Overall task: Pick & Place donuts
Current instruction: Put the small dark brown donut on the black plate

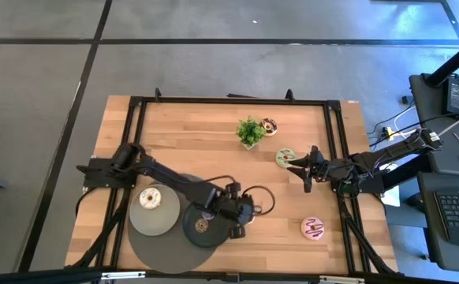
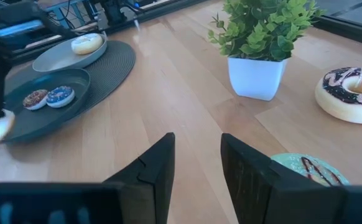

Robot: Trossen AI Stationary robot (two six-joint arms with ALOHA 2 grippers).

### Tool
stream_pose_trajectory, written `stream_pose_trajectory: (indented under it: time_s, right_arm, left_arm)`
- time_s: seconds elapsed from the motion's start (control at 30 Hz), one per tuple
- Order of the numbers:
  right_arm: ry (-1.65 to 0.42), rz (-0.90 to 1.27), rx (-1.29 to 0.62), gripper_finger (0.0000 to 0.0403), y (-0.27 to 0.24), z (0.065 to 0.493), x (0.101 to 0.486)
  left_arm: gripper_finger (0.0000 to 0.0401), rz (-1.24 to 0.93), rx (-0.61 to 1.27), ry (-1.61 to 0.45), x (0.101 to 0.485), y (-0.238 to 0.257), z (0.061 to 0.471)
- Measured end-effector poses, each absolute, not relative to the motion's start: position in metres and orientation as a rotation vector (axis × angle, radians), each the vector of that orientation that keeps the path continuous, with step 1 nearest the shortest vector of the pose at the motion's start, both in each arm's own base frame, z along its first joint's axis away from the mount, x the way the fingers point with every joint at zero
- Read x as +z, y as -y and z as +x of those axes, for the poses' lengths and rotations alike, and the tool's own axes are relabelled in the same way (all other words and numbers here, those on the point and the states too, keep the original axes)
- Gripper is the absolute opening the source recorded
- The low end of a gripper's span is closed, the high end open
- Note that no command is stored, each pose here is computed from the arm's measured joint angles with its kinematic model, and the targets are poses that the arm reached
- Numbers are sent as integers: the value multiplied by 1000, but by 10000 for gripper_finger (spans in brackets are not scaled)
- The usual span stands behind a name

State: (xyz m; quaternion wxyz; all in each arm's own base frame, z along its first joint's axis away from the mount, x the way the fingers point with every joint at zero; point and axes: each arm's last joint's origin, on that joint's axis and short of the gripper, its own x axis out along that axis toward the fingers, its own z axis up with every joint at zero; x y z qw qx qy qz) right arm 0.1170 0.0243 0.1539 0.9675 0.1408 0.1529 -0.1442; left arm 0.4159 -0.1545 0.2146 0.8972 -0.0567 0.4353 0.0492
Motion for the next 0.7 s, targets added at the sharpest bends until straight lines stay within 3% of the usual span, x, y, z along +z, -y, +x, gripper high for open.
stream_pose_trajectory:
  time_s: [0.27, 0.7]
  right_arm:
    - [-317, 280, -294, 132, -24, 117, 153]
    - [-319, 289, -298, 132, -24, 117, 153]
  left_arm:
    - [8, -240, 203, -975, 186, 189, 379]
    - [9, -341, 379, -983, 187, 211, 350]
